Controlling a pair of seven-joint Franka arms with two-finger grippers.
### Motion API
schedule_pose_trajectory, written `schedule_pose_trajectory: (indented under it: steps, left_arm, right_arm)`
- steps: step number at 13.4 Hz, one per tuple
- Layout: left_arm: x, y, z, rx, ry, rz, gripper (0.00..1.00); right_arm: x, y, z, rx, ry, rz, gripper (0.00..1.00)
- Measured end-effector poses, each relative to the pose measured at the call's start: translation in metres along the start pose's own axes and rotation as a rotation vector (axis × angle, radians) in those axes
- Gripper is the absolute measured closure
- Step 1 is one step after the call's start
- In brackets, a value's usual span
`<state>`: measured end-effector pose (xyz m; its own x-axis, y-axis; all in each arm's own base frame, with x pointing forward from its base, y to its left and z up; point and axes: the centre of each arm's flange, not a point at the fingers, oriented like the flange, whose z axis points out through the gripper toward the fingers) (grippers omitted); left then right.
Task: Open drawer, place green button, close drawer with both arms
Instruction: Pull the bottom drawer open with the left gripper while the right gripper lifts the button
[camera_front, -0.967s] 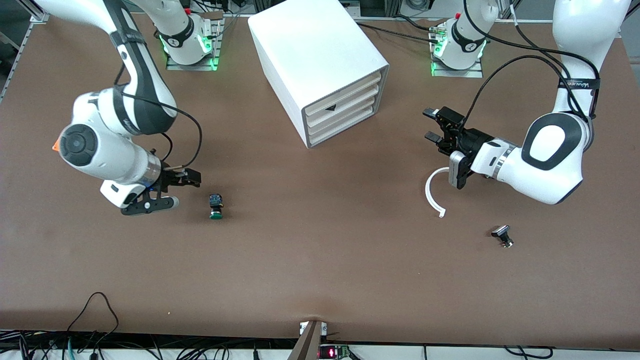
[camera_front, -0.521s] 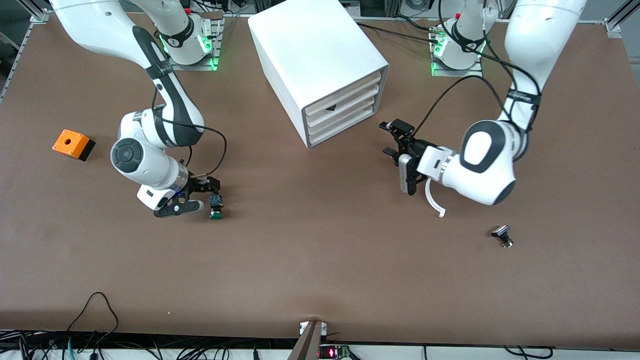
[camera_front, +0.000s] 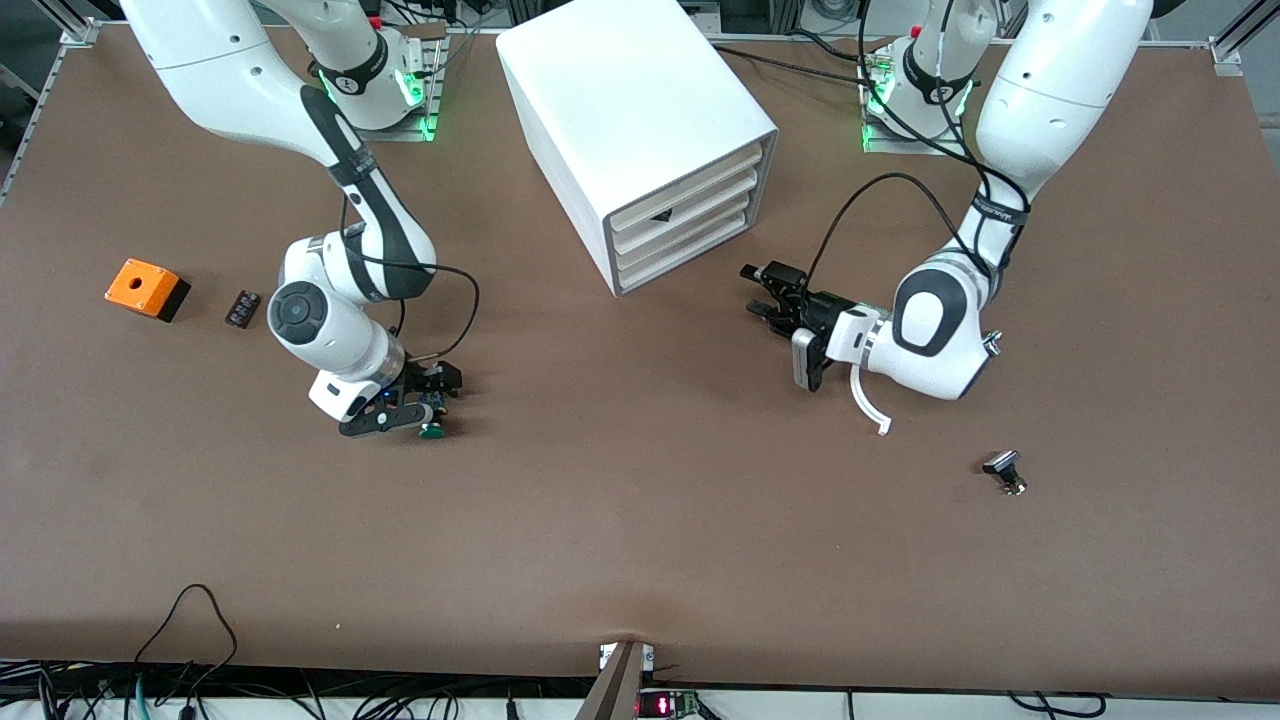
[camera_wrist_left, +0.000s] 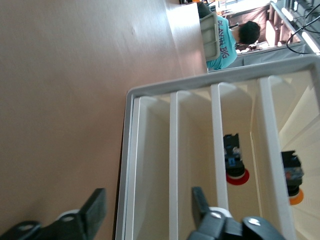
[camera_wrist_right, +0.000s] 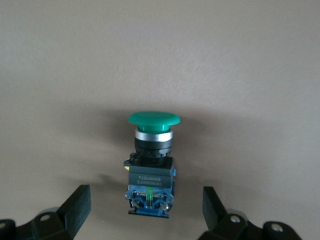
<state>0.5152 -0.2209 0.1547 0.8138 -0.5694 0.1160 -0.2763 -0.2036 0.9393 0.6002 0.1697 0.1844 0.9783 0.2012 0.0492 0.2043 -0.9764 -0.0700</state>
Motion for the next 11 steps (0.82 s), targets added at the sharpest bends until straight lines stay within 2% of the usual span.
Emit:
schedule_pose_trajectory:
  steps: [1, 4, 5, 7, 9, 10, 11]
  left_arm:
    - [-0.008, -0.004, 0.006, -0.015, 0.006, -0.008, 0.40]
    - [-0.015, -0.005, 0.021, -0.059, 0.035, -0.016, 0.43]
    - [-0.017, -0.004, 0.027, -0.072, 0.040, -0.016, 0.49]
    - [-0.023, -0.003, 0.041, -0.098, 0.040, -0.024, 0.50]
    - [-0.034, -0.002, 0.062, -0.144, 0.057, -0.040, 0.70]
    - [-0.041, -0.002, 0.073, -0.165, 0.066, -0.052, 0.74]
    - [-0.047, -0.002, 0.084, -0.176, 0.068, -0.063, 0.74]
  right_arm:
    - [-0.002, 0.000, 0.006, 0.000, -0.003, 0.000, 0.00]
    - [-0.004, 0.001, 0.010, -0.001, -0.005, 0.001, 0.05]
    - [-0.003, 0.001, 0.010, -0.001, -0.003, 0.001, 0.12]
    - [-0.002, 0.000, 0.008, 0.000, 0.004, 0.001, 0.34]
    - [0.000, 0.000, 0.004, 0.000, 0.011, 0.000, 0.56]
    - [0.000, 0.000, 0.002, 0.000, 0.015, 0.000, 0.59]
    - [0.001, 0.000, 0.000, 0.000, 0.018, 0.000, 0.59]
